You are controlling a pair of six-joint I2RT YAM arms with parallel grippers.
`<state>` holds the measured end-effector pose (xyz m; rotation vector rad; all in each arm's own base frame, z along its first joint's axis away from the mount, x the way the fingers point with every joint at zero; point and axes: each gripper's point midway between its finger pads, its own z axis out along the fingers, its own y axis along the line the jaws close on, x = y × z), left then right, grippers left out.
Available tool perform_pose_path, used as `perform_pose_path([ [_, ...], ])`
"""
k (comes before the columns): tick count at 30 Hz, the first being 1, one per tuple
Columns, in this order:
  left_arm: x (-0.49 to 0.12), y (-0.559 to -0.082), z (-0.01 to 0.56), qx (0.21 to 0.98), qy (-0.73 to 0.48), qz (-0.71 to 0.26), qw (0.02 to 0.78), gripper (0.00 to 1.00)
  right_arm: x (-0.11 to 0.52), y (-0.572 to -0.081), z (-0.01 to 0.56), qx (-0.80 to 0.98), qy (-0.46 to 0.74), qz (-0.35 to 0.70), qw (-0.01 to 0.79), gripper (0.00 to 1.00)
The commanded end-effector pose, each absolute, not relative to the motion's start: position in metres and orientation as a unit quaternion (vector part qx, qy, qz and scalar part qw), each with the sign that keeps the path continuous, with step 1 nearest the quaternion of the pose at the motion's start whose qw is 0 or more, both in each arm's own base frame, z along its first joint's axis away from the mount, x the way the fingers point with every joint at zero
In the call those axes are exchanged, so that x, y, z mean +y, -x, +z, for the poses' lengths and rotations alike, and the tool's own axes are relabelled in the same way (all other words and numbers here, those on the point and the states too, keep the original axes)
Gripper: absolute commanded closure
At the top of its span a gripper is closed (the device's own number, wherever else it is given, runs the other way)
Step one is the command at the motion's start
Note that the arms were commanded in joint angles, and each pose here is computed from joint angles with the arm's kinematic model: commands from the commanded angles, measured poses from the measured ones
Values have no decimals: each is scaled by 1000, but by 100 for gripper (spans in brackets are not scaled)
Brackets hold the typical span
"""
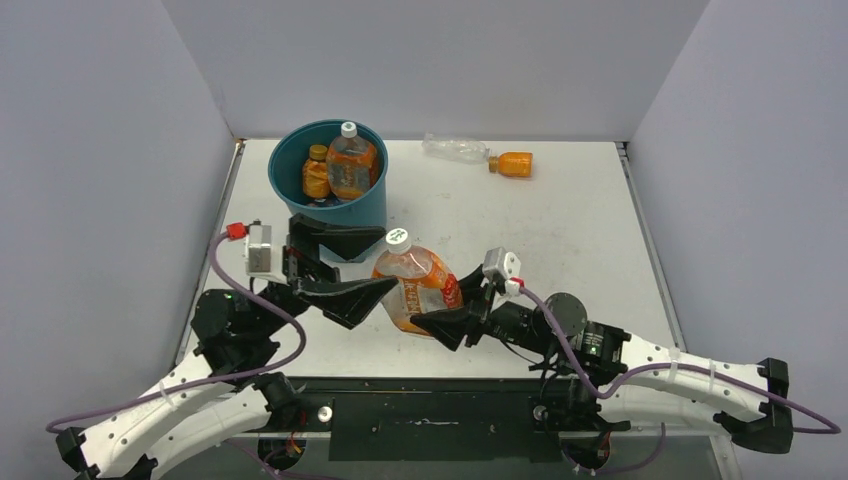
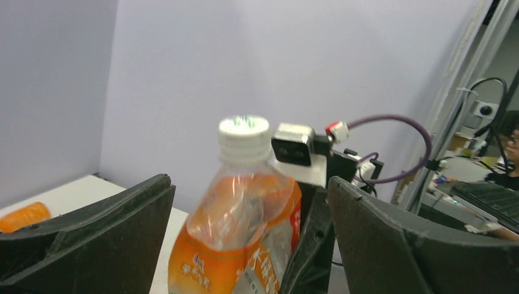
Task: Put the plastic bottles in the bin
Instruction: Place the plastic bottle in the trash bin.
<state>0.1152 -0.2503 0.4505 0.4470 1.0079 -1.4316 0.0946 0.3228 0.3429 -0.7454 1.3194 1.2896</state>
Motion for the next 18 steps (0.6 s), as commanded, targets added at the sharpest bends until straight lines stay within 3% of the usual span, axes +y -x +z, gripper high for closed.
perform_pose_path([
  [1,-211,-132,496,452,-144,-545,692,4,305,-123,327,604,325,393,612,93],
  [5,-212,-158,497,523,-134,-481,691,4,302,-133,312,624,314,342,628,93],
  [18,-252,-187,431,648,-145,-420,619,2,304,-145,291,643,291,275,653,95],
])
